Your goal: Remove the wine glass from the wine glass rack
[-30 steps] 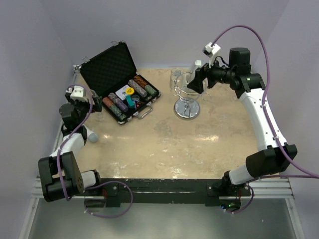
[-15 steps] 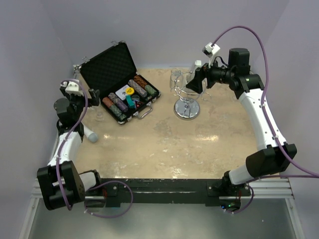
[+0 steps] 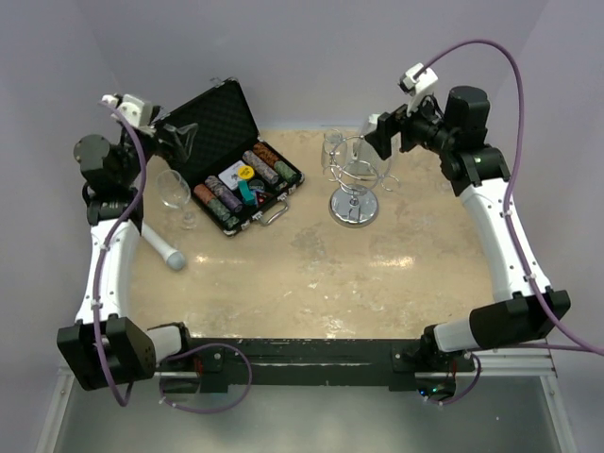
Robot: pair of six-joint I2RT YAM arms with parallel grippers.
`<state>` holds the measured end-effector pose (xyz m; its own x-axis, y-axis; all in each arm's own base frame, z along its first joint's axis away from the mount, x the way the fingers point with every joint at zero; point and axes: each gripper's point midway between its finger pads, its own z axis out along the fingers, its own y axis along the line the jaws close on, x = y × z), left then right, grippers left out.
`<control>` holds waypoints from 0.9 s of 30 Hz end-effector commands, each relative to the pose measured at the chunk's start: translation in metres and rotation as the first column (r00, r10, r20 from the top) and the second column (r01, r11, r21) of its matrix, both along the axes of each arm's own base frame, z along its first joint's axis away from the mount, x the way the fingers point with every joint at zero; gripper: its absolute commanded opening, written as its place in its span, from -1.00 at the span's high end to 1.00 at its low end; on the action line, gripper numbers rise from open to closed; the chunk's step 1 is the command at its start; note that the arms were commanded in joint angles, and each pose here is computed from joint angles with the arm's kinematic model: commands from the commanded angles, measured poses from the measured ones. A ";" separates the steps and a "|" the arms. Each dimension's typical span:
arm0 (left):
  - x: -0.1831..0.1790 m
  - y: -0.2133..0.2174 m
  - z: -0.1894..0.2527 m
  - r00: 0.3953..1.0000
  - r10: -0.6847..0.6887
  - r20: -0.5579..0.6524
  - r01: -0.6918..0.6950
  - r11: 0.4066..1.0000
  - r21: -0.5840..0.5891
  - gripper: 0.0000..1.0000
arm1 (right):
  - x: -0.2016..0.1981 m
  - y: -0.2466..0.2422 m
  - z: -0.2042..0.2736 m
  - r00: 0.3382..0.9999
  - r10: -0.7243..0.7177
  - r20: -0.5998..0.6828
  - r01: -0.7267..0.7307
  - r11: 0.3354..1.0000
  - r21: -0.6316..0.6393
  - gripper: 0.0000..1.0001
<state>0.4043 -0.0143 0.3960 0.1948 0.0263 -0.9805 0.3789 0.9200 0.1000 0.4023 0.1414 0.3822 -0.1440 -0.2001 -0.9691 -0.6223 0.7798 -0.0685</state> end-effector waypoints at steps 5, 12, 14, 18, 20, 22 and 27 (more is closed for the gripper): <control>-0.037 -0.129 -0.022 0.879 -0.455 -0.141 0.476 0.855 0.205 -0.88 | 0.029 -0.041 -0.005 0.974 -0.198 0.111 0.210 0.971 -0.116 -0.73; -0.046 -0.189 -0.044 0.793 -0.581 -0.186 0.608 0.774 0.176 -0.82 | 0.056 -0.069 -0.024 0.968 -0.249 0.041 0.252 0.964 -0.088 -0.59; -0.039 -0.203 -0.056 0.772 -0.600 -0.210 0.632 0.762 0.146 -0.82 | 0.059 -0.069 -0.029 0.968 -0.249 0.028 0.250 0.964 -0.087 -0.65; -0.009 -0.227 -0.075 0.766 -0.611 -0.199 0.636 0.765 0.104 -0.74 | 0.056 -0.063 -0.030 0.972 -0.235 0.010 0.235 0.970 -0.056 -0.71; 0.009 -0.235 -0.083 0.775 -0.607 -0.175 0.627 0.773 0.096 -0.69 | 0.051 -0.063 -0.031 0.973 -0.229 0.007 0.229 0.972 -0.056 -0.75; 0.026 -0.245 -0.093 0.769 -0.619 -0.163 0.636 0.766 0.095 -0.70 | 0.047 -0.063 -0.034 0.973 -0.229 -0.006 0.229 0.971 -0.063 -0.78; 0.067 -0.273 -0.122 0.733 -0.662 -0.152 0.677 0.732 0.074 -0.82 | 0.034 -0.064 -0.033 0.976 -0.215 -0.018 0.212 0.973 -0.089 -0.86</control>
<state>0.4444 -0.2645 0.2411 -0.0490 0.1278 -0.9906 0.8988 0.4383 0.0121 0.4523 0.0726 0.3283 -0.2623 -0.2398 -0.9347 -0.4175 0.9015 -0.1141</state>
